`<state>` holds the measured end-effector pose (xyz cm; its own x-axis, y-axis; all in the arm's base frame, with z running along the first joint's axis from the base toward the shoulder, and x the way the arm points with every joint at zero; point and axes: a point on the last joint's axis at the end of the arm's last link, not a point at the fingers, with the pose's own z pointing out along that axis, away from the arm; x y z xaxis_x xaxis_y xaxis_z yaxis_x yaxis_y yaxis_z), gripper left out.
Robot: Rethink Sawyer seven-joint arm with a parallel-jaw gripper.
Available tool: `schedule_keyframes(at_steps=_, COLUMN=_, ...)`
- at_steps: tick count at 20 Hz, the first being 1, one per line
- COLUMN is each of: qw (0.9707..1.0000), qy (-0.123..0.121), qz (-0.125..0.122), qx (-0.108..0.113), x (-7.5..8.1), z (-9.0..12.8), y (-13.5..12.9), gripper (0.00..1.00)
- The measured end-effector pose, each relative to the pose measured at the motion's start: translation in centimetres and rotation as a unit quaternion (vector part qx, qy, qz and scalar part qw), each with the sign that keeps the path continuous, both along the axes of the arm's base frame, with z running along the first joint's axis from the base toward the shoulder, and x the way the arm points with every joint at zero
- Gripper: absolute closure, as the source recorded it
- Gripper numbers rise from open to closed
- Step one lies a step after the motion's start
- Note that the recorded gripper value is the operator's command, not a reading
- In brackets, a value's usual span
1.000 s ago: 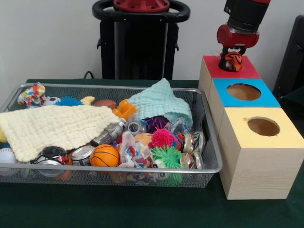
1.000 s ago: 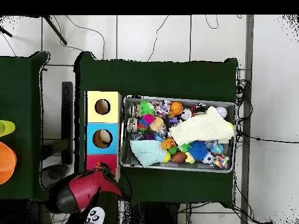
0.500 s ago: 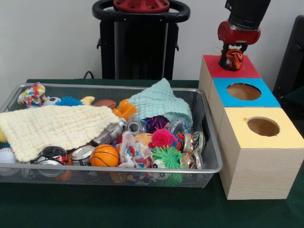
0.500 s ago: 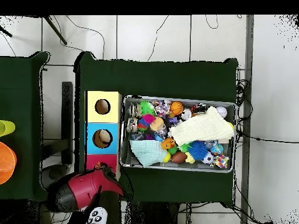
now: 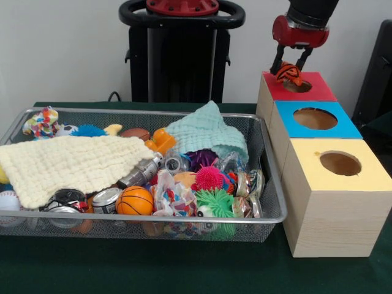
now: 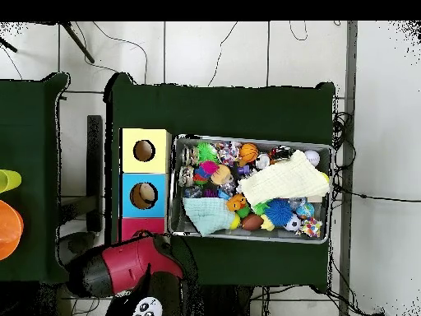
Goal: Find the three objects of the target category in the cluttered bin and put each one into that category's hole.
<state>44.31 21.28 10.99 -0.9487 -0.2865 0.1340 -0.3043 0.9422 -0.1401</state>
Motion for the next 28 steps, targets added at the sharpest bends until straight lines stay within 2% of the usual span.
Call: schedule_keyframes(at_steps=28, qw=1.0000, qy=-0.004, qz=0.000, qx=0.001, x=0.15, z=0.37, y=0.04, gripper=0.00)
